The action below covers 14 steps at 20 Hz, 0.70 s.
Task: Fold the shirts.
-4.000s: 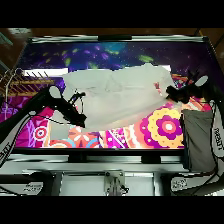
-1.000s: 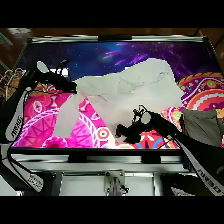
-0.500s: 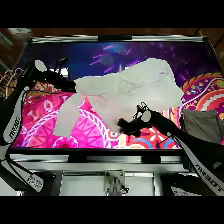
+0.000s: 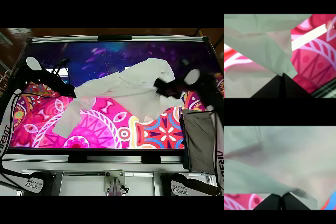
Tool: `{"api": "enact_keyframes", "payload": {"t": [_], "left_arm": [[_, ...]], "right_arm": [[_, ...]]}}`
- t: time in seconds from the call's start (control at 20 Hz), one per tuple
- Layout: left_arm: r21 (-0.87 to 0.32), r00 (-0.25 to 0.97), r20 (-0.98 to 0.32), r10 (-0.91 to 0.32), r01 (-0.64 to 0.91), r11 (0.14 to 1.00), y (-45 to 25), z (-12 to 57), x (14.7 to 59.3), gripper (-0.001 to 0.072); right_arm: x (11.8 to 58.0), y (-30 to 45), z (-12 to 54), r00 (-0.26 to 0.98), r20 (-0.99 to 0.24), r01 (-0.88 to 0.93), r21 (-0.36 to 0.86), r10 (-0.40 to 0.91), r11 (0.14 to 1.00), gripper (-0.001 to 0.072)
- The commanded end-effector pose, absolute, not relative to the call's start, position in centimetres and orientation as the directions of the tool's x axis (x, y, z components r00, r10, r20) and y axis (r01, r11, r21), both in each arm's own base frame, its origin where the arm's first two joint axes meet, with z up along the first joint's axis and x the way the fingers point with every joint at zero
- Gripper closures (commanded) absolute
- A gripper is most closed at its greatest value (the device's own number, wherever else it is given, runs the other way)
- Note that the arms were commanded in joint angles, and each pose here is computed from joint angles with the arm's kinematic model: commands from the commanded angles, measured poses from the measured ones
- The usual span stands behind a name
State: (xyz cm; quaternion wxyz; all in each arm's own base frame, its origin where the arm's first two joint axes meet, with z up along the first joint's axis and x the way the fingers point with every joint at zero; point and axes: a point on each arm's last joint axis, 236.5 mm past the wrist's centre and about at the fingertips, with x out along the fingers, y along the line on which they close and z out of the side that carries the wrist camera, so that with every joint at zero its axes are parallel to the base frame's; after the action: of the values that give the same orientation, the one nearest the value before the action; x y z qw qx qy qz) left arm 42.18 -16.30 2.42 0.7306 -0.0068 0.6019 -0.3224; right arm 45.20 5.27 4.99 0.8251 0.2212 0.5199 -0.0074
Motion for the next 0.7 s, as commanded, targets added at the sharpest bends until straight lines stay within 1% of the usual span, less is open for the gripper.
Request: {"api": "enact_keyframes", "payload": {"t": [0.0, 0.1, 0.2, 0.25, 0.35, 0.45, 0.5, 0.55, 0.6, 0.65], "left_arm": [[-0.545, -0.057, -0.783, -0.62, 0.544, 0.638, -23.2, 5.2, 36.4, 0.0666], [-0.604, -0.103, -0.719, -0.688, 0.581, 0.545, -27.3, 7.4, 34.1, 0.0665], [-0.631, -0.107, -0.658, -0.745, 0.618, 0.469, -29.8, 10.1, 32.8, 0.0666], [-0.617, -0.08, -0.641, -0.763, 0.645, 0.45, -30.1, 11.7, 32.8, 0.0665], [-0.563, 0.021, -0.618, -0.786, 0.687, 0.46, -28.7, 15.7, 34.2, 0.0666], [-0.512, 0.131, -0.563, -0.816, 0.719, 0.469, -27.0, 20.6, 35.9, 0.0665], [-0.508, 0.168, -0.509, -0.844, 0.733, 0.452, -26.6, 23.3, 36.3, 0.0665], [-0.509, 0.181, -0.452, -0.874, 0.751, 0.419, -26.8, 25.6, 36.2, 0.0666], [-0.505, 0.17, -0.397, -0.902, 0.78, 0.369, -27.5, 27.4, 35.7, 0.0665], [-0.507, 0.147, -0.369, -0.918, 0.795, 0.332, -28.3, 28.1, 35.0, 0.0665]], "right_arm": [[49.3, -0.4, 12.1, 0.622, -0.771, 0.202, 0.329, 0.138, 0.923, 0.0652], [52.0, -0.7, 15.7, 0.72, -0.683, 0.156, 0.333, 0.124, 0.93, 0.0652], [54.7, -0.7, 20.0, 0.821, -0.558, 0.109, 0.361, 0.121, 0.926, 0.0652], [56.0, -1.0, 22.6, 0.869, -0.483, 0.076, 0.353, 0.112, 0.932, 0.0652], [57.6, -1.4, 27.6, 0.938, -0.334, 0.026, 0.34, 0.095, 0.94, 0.0652], [58.5, -1.7, 31.5, 0.972, -0.218, -0.006, 0.327, 0.082, 0.945, 0.0652], [58.8, -1.6, 33.1, 0.982, -0.171, -0.025, 0.326, 0.085, 0.945, 0.0652], [59.0, -1.3, 34.2, 0.986, -0.137, -0.048, 0.329, 0.098, 0.943, 0.0652], [58.9, -0.9, 34.6, 0.985, -0.125, -0.07, 0.333, 0.118, 0.94, 0.0652], [58.8, -0.3, 34.2, 0.979, -0.141, -0.088, 0.342, 0.144, 0.936, 0.0652]]}}
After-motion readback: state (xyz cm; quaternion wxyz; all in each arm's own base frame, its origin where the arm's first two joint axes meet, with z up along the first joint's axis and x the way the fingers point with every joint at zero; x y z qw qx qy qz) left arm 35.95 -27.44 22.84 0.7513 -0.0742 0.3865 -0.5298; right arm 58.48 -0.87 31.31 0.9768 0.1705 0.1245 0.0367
